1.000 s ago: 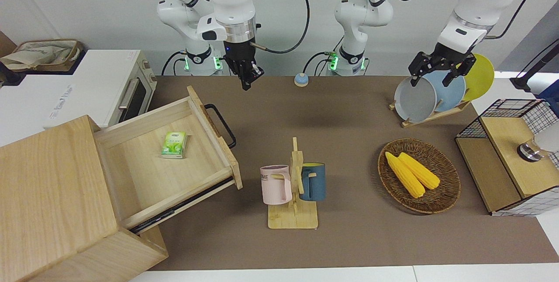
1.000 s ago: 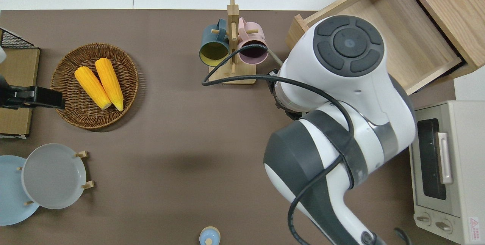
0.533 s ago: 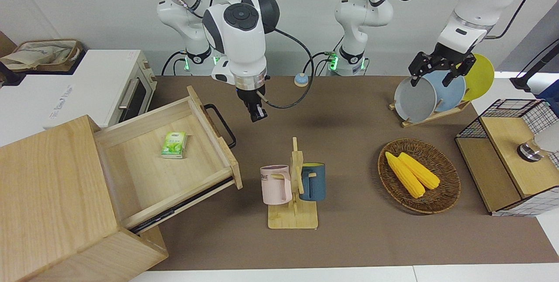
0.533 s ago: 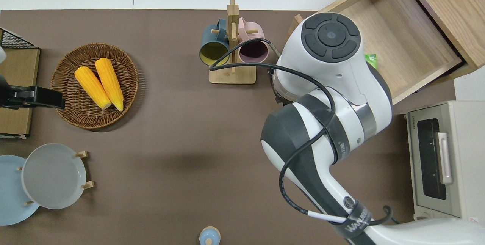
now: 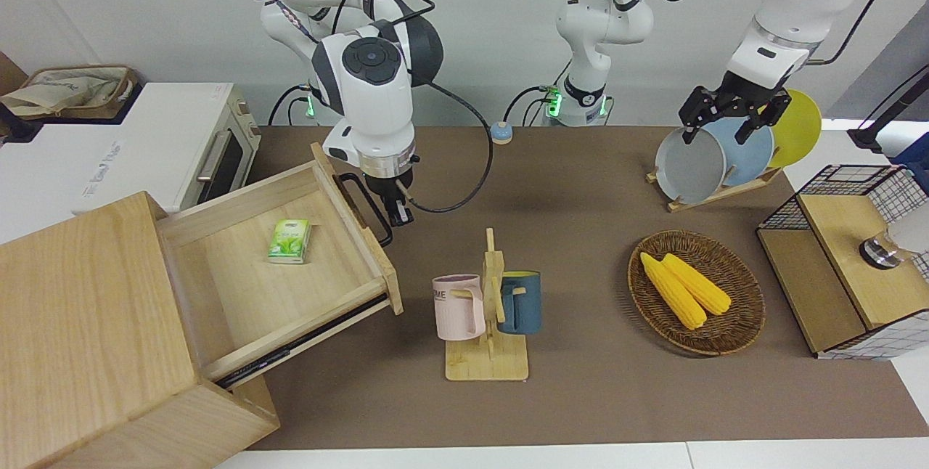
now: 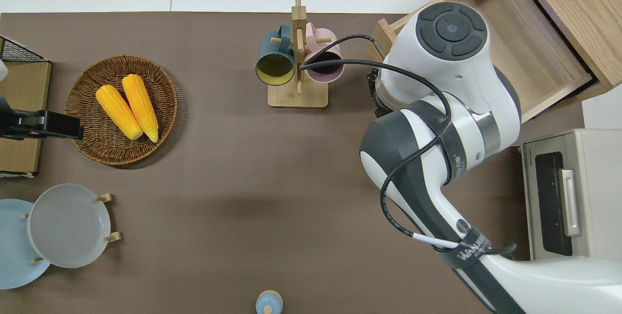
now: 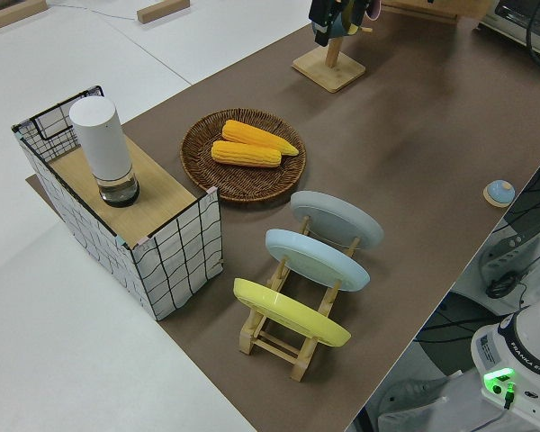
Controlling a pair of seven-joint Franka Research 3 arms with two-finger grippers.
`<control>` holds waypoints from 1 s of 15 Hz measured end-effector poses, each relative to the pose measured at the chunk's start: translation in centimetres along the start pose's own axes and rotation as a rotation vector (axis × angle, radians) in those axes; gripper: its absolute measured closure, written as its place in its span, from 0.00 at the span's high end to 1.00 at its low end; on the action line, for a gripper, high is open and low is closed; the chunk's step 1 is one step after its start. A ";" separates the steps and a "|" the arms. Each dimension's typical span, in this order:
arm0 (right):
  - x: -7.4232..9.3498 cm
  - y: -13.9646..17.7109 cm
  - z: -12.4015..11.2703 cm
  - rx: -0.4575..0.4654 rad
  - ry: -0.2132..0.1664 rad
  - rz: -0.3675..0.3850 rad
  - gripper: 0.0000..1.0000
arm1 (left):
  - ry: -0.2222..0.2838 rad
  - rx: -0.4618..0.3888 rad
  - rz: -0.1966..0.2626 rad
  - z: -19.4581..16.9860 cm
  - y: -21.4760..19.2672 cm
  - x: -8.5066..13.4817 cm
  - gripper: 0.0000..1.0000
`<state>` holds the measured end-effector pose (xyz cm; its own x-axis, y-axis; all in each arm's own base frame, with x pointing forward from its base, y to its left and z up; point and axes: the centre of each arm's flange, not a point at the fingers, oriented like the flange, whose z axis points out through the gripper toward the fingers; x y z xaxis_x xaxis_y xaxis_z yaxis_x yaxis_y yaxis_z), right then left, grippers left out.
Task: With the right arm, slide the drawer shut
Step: 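Push the drawer front away from the robot with the right gripper, then press the drawer fully shut with the right gripper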
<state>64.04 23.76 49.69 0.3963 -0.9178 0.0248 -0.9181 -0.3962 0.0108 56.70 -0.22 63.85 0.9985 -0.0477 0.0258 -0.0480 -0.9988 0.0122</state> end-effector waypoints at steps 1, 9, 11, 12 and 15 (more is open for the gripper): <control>0.7 0.0 0.2 -0.001 -0.001 0.001 0.01 | 0.000 0.000 0.000 0.0 0.0 0.0 1.00; 7.0 -0.1 1.4 0.020 -0.008 -0.007 0.01 | 0.000 0.000 0.000 0.0 0.0 0.0 1.00; 9.3 0.2 1.7 0.019 -0.008 -0.030 0.01 | 0.000 0.000 0.000 0.0 0.0 0.0 1.00; 10.7 0.4 1.7 0.023 -0.008 -0.032 0.01 | 0.000 0.000 0.000 0.0 0.0 0.0 1.00; 14.3 1.2 1.8 0.025 -0.007 -0.052 0.01 | 0.000 0.000 0.000 0.0 0.0 0.0 1.00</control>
<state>68.63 10.09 48.22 0.4435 -0.8961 0.0182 -0.8960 -0.4438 -0.0131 56.70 -0.22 63.85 0.9985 -0.0477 0.0258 -0.0480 -0.9988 0.0122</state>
